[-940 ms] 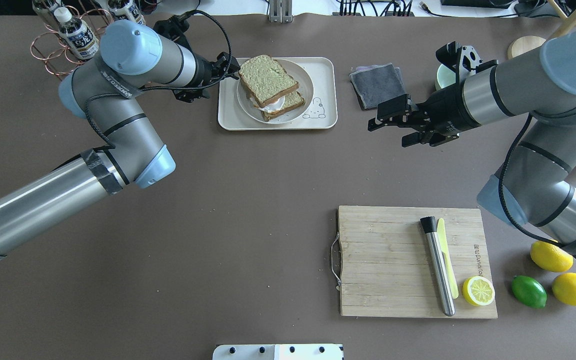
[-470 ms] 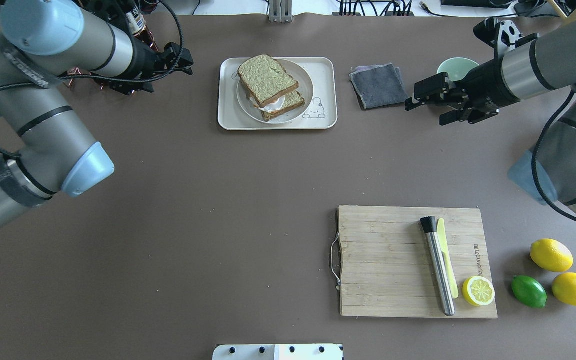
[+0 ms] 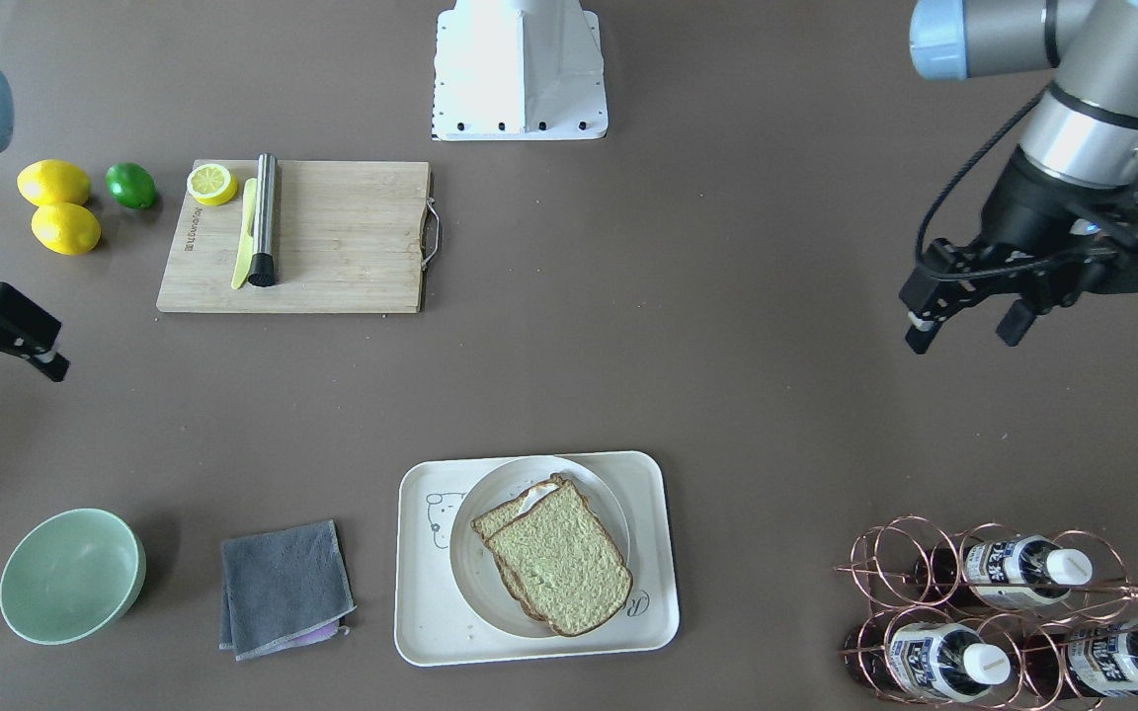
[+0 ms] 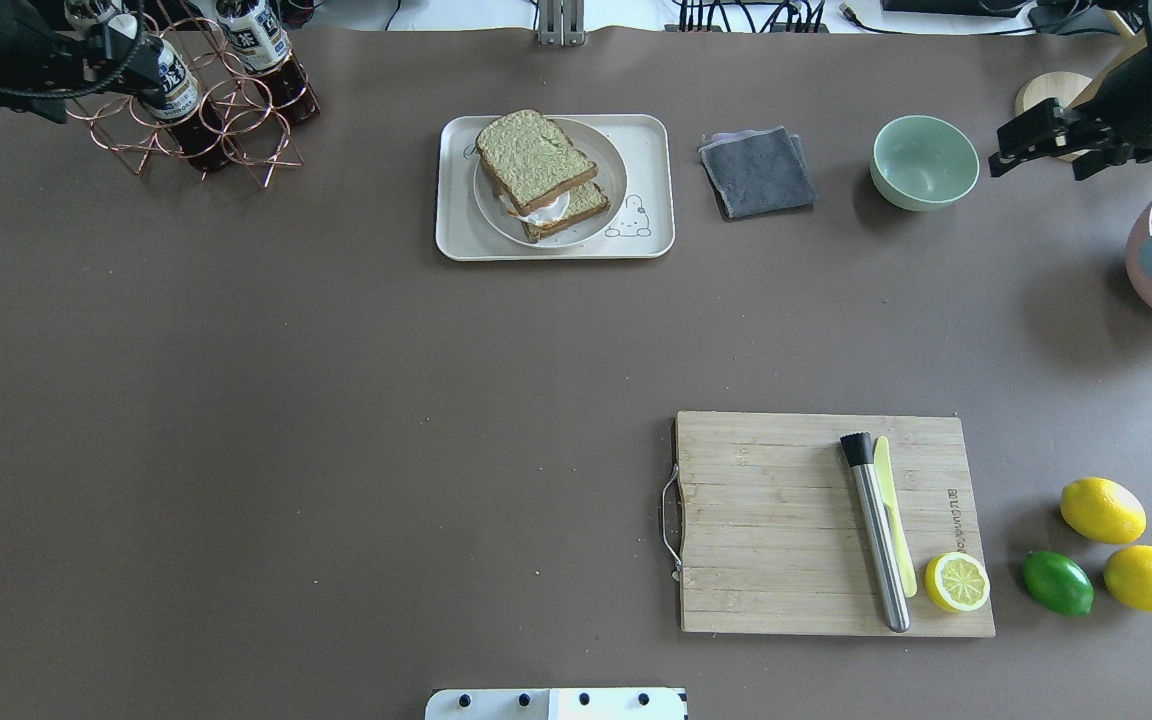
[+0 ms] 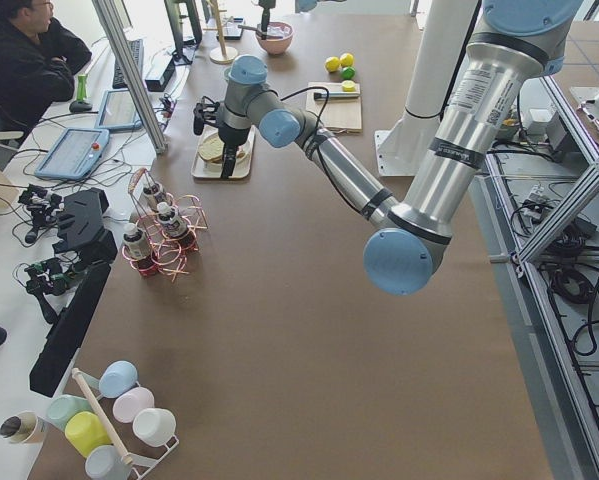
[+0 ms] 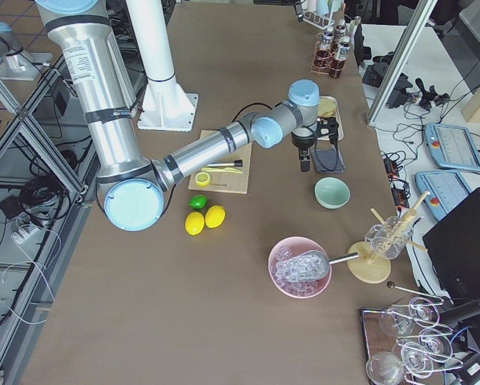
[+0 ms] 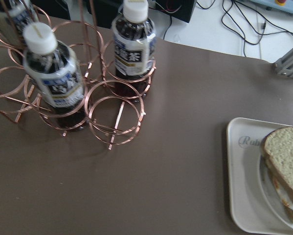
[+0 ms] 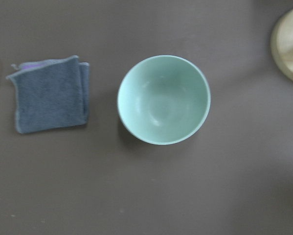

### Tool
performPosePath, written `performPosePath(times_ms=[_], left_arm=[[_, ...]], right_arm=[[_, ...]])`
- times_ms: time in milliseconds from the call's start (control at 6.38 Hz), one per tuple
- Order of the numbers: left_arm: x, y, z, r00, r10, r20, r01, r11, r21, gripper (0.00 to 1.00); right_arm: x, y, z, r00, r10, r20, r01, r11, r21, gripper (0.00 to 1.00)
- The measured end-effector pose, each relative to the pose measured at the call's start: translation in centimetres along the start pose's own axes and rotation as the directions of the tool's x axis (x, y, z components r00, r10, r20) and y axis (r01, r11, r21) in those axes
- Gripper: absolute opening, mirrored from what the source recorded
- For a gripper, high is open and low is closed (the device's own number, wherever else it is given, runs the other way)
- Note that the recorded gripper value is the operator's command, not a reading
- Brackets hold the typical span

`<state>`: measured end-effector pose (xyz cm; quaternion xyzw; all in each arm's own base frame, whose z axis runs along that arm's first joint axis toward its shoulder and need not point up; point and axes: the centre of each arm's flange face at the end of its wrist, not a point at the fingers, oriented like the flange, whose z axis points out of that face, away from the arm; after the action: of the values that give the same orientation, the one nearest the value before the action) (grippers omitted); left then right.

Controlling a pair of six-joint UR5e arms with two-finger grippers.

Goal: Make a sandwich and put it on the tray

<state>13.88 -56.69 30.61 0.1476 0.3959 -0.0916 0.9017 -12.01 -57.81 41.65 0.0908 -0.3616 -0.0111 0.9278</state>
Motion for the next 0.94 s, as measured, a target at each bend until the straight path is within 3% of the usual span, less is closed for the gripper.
performPosePath(times_ms=[157, 313, 470, 627, 940], left_arm=[[-7.1, -0.8, -1.1, 0.994, 0.088, 0.057, -0.086, 0.995, -0.042, 0.98], [-13.5, -1.3, -1.5, 0.981, 0.163, 0.107, -0.153, 0.983, -0.096, 0.98], [-20.0, -1.6, -1.5, 0.967, 0.209, 0.143, -0.187, 0.970, -0.155, 0.98], [-26.3, -1.1, -1.3, 0.965, 0.219, 0.147, -0.187, 0.960, -0.208, 0.98], [-34.1, 2.9, 0.6, 0.987, 0.144, 0.072, -0.118, 0.951, -0.285, 0.98]], right_arm=[[7.0, -0.5, -1.6, 0.984, -0.101, -0.144, 0.089, 0.992, -0.084, 1.00], [13.4, -0.2, -2.9, 0.968, -0.154, -0.196, 0.125, 0.980, -0.156, 1.00], [19.2, 0.6, -2.9, 0.965, -0.173, -0.195, 0.131, 0.968, -0.214, 1.00], [23.9, 1.9, -2.2, 0.976, -0.147, -0.159, 0.104, 0.963, -0.249, 1.00], [29.6, 5.7, -0.6, 0.995, -0.050, -0.092, 0.022, 0.960, -0.279, 1.00]])
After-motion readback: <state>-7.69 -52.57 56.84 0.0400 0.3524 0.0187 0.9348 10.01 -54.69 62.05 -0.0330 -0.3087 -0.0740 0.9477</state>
